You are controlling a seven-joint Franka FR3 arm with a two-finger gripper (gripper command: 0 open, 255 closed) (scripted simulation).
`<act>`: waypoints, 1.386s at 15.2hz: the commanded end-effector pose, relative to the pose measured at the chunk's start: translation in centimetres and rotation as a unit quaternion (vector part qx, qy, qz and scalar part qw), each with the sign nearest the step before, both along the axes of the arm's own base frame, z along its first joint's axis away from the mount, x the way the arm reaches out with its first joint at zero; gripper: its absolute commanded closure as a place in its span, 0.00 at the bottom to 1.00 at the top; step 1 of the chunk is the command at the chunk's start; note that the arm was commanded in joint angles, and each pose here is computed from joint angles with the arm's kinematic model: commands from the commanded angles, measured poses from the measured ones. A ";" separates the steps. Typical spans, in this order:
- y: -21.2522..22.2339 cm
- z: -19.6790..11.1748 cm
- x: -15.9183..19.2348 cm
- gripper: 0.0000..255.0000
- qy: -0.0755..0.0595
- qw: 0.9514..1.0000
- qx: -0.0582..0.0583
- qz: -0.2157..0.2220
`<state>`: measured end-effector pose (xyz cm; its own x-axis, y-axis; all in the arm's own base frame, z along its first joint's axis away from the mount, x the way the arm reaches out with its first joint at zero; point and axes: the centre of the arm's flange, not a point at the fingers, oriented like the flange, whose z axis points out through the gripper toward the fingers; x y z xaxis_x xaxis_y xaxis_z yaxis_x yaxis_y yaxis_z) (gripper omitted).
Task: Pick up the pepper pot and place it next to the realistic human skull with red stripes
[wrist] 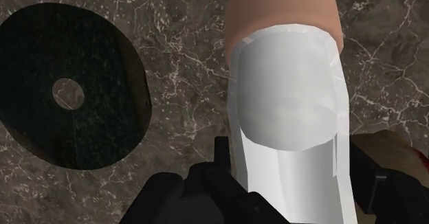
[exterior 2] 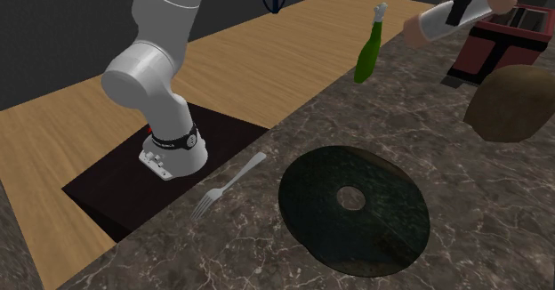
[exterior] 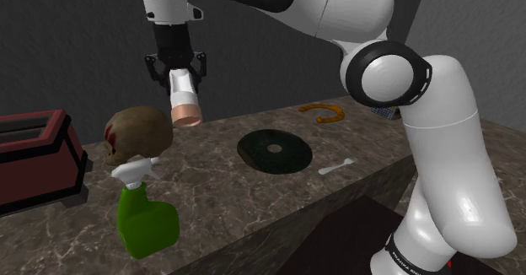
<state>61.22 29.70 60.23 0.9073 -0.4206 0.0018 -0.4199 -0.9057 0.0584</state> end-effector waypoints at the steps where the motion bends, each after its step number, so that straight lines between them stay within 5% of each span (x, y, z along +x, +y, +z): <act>1: 1.7 -0.6 0.0 1.00 0.000 1.000 0.000 -0.001; 21: 1.7 -11.1 0.0 1.00 0.000 1.000 0.000 -0.001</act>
